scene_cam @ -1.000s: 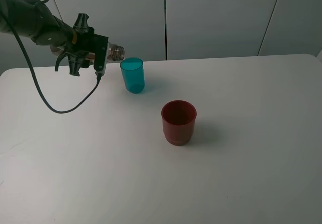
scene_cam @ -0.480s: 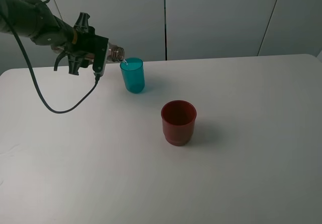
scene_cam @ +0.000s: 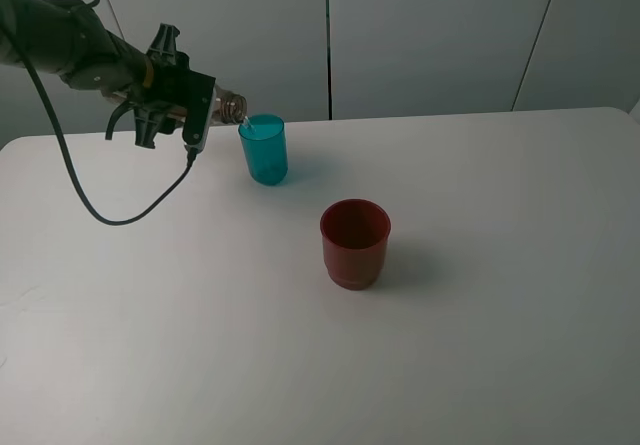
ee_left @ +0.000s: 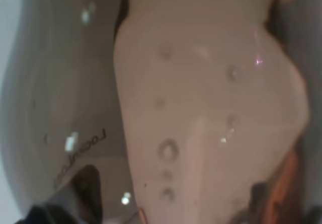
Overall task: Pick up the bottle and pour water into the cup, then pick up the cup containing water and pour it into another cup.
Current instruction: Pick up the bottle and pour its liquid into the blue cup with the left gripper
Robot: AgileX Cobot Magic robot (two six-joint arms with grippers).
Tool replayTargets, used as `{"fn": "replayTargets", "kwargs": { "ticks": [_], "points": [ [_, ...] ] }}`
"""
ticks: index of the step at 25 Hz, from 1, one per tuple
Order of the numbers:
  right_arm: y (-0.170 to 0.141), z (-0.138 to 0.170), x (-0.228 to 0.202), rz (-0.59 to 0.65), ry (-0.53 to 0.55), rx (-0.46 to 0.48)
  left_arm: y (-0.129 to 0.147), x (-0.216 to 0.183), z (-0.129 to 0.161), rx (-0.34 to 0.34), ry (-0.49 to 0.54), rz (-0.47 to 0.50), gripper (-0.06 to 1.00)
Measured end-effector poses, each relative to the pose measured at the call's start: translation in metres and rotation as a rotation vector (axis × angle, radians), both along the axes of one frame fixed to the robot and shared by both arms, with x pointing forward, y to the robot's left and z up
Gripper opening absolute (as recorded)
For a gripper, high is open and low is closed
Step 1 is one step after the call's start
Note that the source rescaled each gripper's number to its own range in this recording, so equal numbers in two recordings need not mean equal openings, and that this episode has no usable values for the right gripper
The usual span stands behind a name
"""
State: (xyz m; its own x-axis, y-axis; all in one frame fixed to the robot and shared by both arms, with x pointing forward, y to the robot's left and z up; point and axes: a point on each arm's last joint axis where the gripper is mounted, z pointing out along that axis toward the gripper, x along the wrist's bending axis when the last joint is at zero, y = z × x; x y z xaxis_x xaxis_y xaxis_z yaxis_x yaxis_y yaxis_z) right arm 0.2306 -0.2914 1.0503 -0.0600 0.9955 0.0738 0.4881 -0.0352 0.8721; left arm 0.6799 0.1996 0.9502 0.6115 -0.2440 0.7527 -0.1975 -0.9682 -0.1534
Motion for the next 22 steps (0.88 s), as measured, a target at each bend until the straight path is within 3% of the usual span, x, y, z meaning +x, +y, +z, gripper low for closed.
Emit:
{"fn": "replayTargets", "kwargs": {
  "ticks": [22],
  "points": [
    [0.0,0.0,0.0,0.0,0.0,0.0,-0.0005,0.0003,0.0004,0.008,-0.006,-0.014,0.01]
  ]
}}
